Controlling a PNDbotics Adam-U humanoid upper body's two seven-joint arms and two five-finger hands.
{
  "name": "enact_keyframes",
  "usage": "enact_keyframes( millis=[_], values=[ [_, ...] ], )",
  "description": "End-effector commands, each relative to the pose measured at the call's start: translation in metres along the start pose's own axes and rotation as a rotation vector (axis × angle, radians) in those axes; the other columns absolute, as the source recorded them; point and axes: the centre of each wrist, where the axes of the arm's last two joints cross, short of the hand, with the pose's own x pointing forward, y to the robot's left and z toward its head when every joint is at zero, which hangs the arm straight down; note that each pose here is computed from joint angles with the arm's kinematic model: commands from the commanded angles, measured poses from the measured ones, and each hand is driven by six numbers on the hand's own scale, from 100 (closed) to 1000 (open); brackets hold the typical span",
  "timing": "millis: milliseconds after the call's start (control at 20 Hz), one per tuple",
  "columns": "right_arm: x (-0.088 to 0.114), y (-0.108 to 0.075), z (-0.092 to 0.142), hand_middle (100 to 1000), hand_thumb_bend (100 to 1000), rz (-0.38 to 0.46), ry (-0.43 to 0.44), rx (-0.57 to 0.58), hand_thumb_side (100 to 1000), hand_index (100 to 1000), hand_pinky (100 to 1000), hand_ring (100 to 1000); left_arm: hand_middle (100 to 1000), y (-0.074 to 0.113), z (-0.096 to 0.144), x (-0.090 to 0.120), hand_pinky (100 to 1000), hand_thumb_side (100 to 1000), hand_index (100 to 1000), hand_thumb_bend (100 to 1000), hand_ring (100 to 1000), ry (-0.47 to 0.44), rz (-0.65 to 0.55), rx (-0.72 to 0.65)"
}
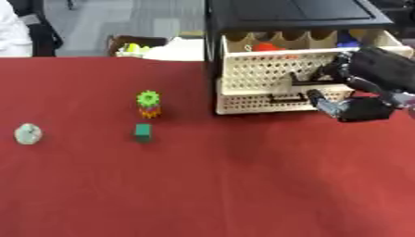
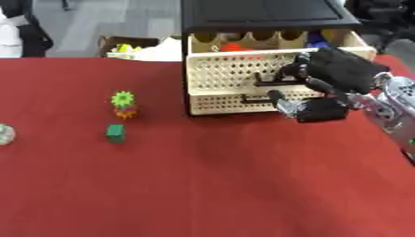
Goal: Pick up objects from table and place into drawer.
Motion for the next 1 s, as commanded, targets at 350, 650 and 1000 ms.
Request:
enact_keyframes(
  millis=[350, 650, 1000],
  values=[
    [0.006, -0.017, 0.009, 100, 100, 0.043, -0.008, -0.011, 1000, 701, 100, 100, 721, 0.001, -0.004, 0.005, 676, 864, 809, 100, 709, -0.024, -0.002, -0.011],
    [0.011, -0.017, 0.013, 100, 100, 0.043, -0.014, -0.005, 1000, 700, 100, 100, 721, 0.001, -0.004, 0.005, 676, 861, 809, 100, 711, -0.027, -0.002, -0.01],
    [0.017, -0.017, 0.016, 100, 100, 0.037, -0.025, 0.006, 1000, 700, 100, 100, 721, 0.001, -0.004, 0.005, 676, 861, 809, 100, 712, -0.028, -0.002, -0.008]
  ],
)
